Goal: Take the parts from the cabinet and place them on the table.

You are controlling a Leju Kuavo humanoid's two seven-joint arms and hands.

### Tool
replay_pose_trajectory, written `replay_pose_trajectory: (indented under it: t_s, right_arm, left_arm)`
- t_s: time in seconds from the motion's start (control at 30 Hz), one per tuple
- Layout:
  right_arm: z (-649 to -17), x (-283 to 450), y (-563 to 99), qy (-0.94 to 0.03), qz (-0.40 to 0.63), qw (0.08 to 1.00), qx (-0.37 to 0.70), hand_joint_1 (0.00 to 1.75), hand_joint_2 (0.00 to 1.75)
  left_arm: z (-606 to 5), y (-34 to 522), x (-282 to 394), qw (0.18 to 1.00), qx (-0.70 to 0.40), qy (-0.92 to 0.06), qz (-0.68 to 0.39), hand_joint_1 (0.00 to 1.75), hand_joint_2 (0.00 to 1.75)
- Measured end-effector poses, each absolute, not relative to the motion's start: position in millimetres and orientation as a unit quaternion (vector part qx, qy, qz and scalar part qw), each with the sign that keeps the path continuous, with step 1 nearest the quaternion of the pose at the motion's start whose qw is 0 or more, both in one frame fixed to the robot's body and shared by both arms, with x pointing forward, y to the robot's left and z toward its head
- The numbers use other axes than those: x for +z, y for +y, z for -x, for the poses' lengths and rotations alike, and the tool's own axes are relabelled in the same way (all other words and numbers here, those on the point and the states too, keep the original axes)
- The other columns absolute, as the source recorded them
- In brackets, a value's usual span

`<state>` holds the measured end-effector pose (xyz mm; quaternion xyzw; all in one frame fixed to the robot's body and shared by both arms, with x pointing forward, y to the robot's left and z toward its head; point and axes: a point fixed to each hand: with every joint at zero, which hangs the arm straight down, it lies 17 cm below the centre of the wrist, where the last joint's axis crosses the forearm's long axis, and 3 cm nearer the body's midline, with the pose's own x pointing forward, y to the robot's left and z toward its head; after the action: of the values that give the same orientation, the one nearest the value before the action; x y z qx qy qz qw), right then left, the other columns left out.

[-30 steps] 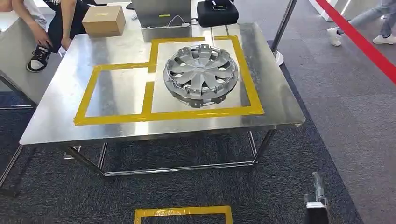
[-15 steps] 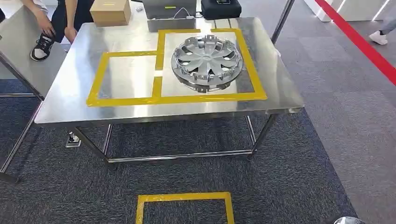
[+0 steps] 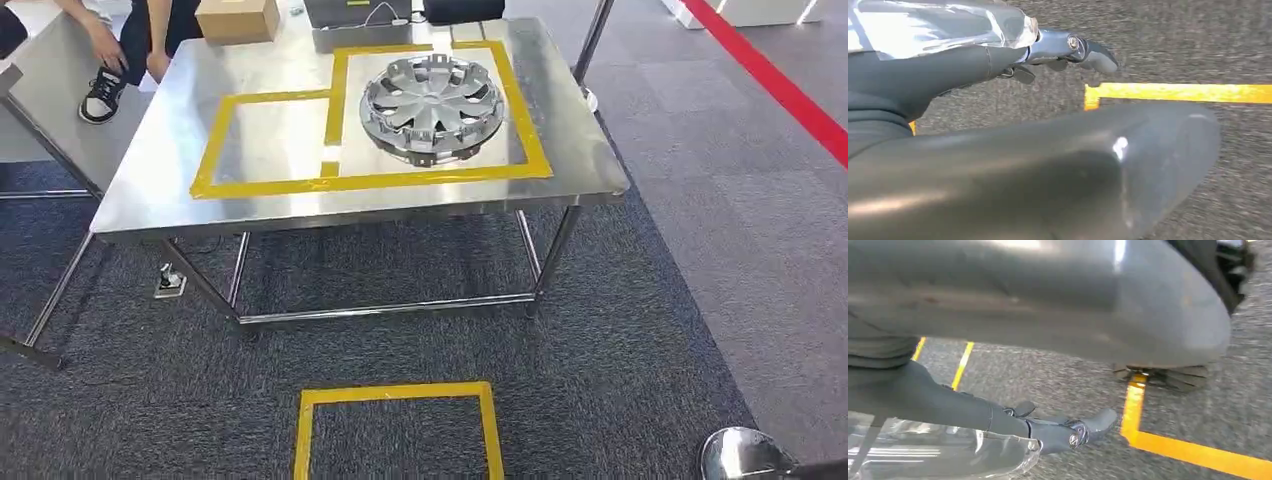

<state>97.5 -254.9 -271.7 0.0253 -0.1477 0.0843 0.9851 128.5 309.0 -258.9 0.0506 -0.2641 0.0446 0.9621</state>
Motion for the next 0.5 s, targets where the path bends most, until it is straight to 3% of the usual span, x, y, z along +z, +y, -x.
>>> replay_pose_trajectory:
  t_s: [0.5]
  right_arm:
    - [-86,-274,-249,-0.129,-0.032,0.986,0.1,0.0,0.0]
  left_arm:
    - [-132,303,-259,0.963,0.033,-0.264,-0.042,0.0,0.0]
